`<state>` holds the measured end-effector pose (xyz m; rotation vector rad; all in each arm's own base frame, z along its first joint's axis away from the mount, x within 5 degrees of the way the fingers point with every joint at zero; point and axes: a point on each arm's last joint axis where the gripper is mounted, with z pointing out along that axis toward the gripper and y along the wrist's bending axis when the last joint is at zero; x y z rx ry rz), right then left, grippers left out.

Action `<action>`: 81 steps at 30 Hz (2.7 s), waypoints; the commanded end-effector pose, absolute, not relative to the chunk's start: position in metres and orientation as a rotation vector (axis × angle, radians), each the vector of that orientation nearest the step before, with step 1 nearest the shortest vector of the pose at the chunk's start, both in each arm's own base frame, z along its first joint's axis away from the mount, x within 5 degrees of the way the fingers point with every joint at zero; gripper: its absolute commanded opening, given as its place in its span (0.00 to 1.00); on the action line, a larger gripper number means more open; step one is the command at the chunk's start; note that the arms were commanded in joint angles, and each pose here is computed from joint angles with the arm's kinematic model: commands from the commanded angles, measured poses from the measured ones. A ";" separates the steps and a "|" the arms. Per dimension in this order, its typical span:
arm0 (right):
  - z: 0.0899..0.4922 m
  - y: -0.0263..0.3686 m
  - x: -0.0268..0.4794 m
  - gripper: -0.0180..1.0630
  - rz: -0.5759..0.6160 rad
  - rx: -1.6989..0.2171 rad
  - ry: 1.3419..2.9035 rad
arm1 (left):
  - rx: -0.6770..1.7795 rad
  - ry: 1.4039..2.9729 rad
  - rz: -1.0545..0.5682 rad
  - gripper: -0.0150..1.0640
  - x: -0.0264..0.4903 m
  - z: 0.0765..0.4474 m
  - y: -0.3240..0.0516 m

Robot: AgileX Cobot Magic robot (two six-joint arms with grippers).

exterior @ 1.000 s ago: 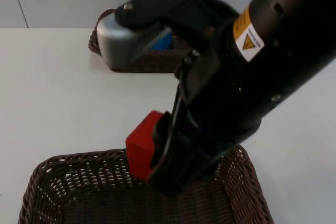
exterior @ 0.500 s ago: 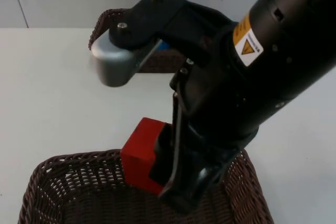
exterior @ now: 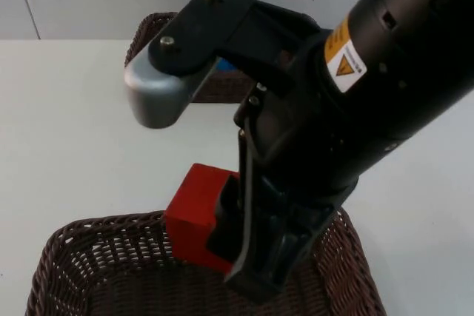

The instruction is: Pick up one cube with the left hand and place it into the upper basket. Pick up one cube with the right hand and place it into the lower basket.

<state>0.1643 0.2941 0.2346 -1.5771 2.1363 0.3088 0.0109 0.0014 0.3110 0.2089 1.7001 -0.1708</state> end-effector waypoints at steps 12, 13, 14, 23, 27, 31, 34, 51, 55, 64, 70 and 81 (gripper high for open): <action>0.174 0.317 0.177 0.01 0.271 -1.647 2.146 | 0.210 1.686 -0.168 0.74 0.009 0.313 0.002; 0.170 0.319 0.177 0.01 0.272 -1.646 2.145 | 0.210 1.686 -0.168 0.74 0.009 0.313 0.002; 0.168 0.319 0.178 0.01 0.272 -1.645 2.144 | 0.210 1.686 -0.168 0.74 0.009 0.313 0.002; 0.150 0.324 0.180 0.01 0.266 -1.648 2.164 | 0.210 1.686 -0.168 0.74 0.009 0.313 0.002; 0.138 0.325 0.181 0.01 0.254 -1.663 2.184 | 0.210 1.686 -0.168 0.74 0.009 0.313 0.002; 0.129 0.325 0.181 0.01 0.242 -1.676 2.202 | 0.210 1.686 -0.168 0.74 0.009 0.313 0.002; 0.127 0.325 0.181 0.02 0.239 -1.680 2.211 | 0.210 1.686 -0.168 0.74 0.009 0.313 0.002; 0.125 0.324 0.180 0.78 0.236 -1.670 2.240 | 0.210 1.686 -0.168 0.74 0.009 0.313 0.002; 0.126 0.323 0.180 0.78 0.228 -1.679 2.252 | 0.210 1.686 -0.168 0.74 0.009 0.313 0.002; 0.169 0.319 0.177 0.78 0.279 -1.621 2.180 | 0.210 1.686 -0.168 0.74 0.009 0.313 0.002; 0.209 0.311 0.173 0.78 0.328 -1.563 2.100 | 0.210 1.688 -0.167 0.74 0.009 0.312 0.002; 0.259 0.296 0.164 0.78 0.389 -1.482 1.996 | 0.210 1.690 -0.167 0.74 0.009 0.312 0.002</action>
